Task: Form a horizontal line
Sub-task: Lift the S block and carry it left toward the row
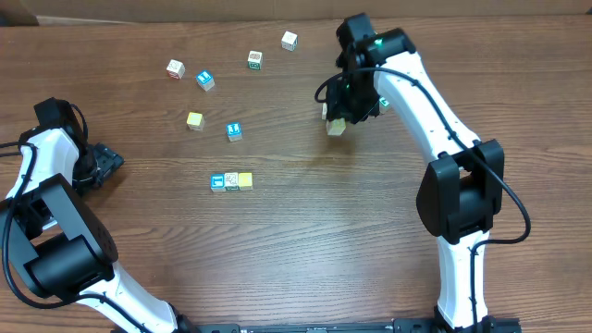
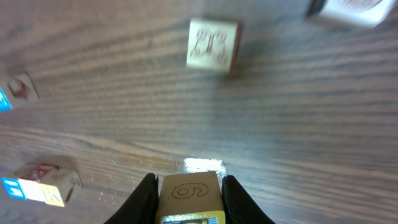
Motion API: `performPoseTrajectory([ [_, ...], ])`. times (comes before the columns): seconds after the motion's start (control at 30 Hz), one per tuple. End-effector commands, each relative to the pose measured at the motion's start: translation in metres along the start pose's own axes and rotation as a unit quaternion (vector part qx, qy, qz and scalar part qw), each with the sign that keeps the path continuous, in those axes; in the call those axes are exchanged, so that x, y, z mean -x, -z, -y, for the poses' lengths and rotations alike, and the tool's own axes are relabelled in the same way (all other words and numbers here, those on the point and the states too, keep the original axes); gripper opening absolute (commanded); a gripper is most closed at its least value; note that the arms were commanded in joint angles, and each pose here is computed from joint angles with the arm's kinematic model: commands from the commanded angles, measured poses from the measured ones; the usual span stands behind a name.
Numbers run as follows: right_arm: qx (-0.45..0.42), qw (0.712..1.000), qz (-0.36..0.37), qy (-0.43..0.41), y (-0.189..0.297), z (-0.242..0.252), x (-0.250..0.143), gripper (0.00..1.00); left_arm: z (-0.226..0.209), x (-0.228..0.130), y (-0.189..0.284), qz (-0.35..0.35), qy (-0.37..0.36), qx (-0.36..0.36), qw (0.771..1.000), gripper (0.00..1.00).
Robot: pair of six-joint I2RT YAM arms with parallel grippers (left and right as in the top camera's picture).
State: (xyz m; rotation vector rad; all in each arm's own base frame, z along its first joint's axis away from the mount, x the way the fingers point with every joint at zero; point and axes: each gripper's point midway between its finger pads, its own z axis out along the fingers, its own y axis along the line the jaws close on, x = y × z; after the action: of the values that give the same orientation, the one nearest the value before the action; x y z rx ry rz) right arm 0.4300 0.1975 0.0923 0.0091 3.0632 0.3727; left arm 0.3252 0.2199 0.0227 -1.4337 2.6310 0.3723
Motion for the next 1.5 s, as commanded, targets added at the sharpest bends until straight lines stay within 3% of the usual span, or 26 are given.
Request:
performPoseTrajectory([
  [0.0,0.010,1.000,-0.009,0.000,-0.003,-0.003,-0.007,0.25,-0.004,0.000,-0.003,-0.001,0.001,0.007,1.000,1.00],
  [0.4,0.050,0.997,-0.051,-0.006,-0.042,-0.004,-0.029,0.25,-0.004,0.000,-0.003,-0.001,0.001,0.007,1.000,1.00],
  [0.5,0.049,0.997,-0.051,-0.006,-0.046,-0.003,-0.030,0.37,-0.004,0.000,-0.003,-0.001,0.001,0.007,1.000,1.00],
  [0.7,0.045,0.998,-0.042,-0.004,-0.047,-0.001,-0.026,0.45,-0.004,0.000,-0.003,-0.001,0.001,0.007,1.000,1.00],
  [1.47,-0.043,0.998,-0.054,-0.016,-0.046,0.031,-0.037,0.44,-0.004,0.000,-0.003,-0.001,0.001,0.007,1.000,1.00],
])
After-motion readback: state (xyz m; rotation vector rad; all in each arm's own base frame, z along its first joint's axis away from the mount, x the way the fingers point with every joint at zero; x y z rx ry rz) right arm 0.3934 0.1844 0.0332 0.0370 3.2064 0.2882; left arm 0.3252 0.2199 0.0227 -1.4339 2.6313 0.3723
